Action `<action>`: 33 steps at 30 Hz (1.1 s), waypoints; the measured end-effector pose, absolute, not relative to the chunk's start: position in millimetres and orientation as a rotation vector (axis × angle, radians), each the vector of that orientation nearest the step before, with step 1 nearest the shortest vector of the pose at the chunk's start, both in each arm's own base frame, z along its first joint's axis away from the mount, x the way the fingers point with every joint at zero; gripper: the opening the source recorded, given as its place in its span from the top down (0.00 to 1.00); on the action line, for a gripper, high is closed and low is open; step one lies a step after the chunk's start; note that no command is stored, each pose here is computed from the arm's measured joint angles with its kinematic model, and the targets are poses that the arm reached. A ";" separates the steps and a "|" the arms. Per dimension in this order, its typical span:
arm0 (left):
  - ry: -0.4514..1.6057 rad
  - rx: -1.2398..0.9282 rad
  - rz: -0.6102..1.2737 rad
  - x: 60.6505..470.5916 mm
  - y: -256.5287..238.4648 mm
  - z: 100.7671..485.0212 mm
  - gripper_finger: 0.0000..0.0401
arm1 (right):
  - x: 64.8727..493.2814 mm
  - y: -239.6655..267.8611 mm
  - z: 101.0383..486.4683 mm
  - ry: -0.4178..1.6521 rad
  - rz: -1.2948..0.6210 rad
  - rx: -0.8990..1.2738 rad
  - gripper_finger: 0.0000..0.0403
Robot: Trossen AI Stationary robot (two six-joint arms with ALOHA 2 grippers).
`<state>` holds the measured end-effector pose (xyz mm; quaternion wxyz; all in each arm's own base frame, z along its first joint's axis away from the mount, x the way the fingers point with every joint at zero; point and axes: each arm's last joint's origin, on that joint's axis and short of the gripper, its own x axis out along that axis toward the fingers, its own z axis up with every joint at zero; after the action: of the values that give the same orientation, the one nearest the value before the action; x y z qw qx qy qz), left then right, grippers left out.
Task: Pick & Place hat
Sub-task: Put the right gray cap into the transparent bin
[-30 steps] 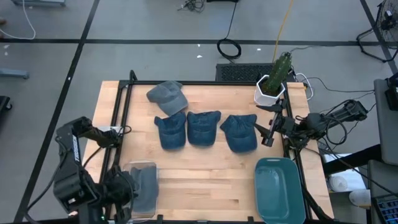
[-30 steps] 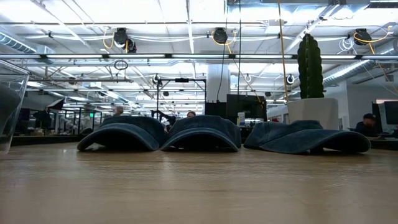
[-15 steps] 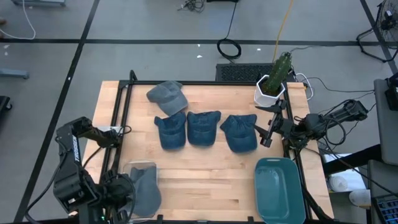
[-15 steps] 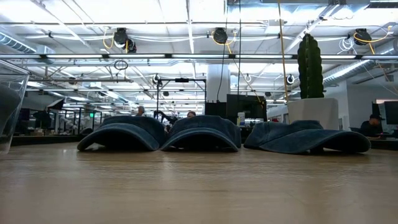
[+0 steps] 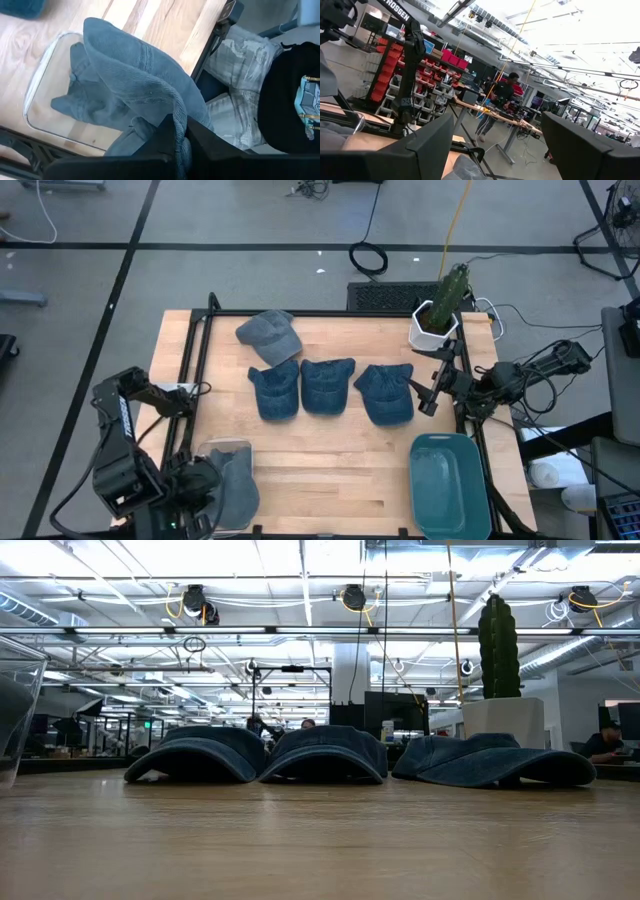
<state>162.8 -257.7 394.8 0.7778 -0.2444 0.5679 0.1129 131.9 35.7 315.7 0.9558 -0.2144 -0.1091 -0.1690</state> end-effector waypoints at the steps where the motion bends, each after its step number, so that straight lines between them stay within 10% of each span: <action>1: 1.239 -0.534 0.245 163.9 -256.8 394.8 0.95 | 131.9 35.7 315.7 -0.221 -0.343 -0.435 0.29; 33: 1.357 -0.249 -0.069 150.2 -262.2 397.1 0.95 | 132.2 35.9 314.9 -0.212 -0.343 -0.456 0.28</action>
<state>150.2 -262.2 397.1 0.7709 -0.1150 0.6257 -0.0317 132.2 35.9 314.9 0.9541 -0.2243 -0.1042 -0.1688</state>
